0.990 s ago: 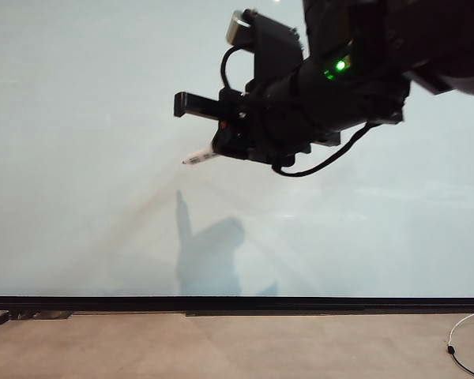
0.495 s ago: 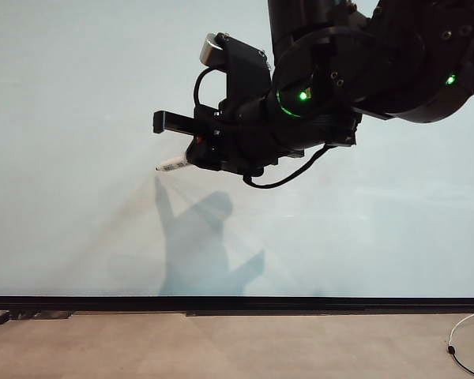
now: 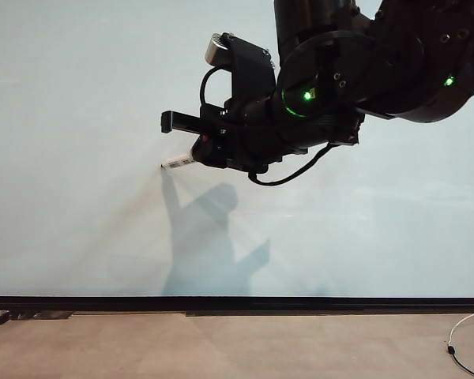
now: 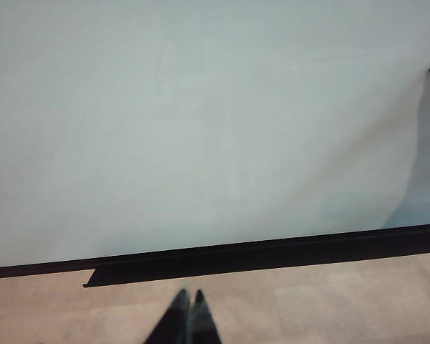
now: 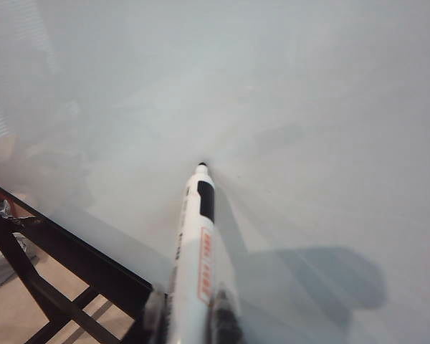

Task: Pick up the pen on the shelf to the right of the whiteboard and draw a straight line.

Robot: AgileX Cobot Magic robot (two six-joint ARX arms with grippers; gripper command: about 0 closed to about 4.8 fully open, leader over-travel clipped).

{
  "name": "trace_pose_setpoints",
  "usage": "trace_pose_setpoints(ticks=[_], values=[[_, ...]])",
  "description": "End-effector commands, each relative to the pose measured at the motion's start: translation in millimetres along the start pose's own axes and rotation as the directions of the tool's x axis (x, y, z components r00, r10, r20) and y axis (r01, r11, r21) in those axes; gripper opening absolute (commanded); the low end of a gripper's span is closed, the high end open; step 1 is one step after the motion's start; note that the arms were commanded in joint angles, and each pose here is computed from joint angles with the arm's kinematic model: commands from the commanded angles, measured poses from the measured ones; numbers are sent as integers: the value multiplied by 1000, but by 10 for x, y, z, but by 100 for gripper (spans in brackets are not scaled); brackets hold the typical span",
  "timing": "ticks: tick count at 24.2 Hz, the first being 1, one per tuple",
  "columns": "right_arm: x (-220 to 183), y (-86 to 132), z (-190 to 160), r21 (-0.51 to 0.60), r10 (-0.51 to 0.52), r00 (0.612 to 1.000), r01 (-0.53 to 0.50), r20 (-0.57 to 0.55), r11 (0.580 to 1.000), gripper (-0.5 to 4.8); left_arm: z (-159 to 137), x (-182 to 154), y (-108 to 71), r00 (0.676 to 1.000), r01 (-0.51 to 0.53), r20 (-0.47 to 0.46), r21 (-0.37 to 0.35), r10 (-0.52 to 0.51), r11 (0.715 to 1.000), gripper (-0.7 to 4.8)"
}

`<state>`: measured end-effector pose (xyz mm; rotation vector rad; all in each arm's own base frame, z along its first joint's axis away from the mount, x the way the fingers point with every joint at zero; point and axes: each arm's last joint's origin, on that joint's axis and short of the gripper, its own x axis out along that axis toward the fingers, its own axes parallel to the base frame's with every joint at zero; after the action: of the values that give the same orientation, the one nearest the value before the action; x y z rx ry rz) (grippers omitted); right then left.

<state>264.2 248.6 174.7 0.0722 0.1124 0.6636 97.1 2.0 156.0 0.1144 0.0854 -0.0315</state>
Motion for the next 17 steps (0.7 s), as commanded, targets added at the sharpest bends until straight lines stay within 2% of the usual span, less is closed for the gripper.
trace_pose_setpoints(ticks=[1, 17], values=[[2, -25, 51, -4, -36, 999, 36, 28, 999, -5, 21, -3, 2, 1000, -1, 13, 2, 1, 1000, -5], [-60, -105, 65, -38, -93, 996, 93, 10, 995, -5, 21, -3, 2, 1000, -1, 13, 2, 1, 1000, -5]])
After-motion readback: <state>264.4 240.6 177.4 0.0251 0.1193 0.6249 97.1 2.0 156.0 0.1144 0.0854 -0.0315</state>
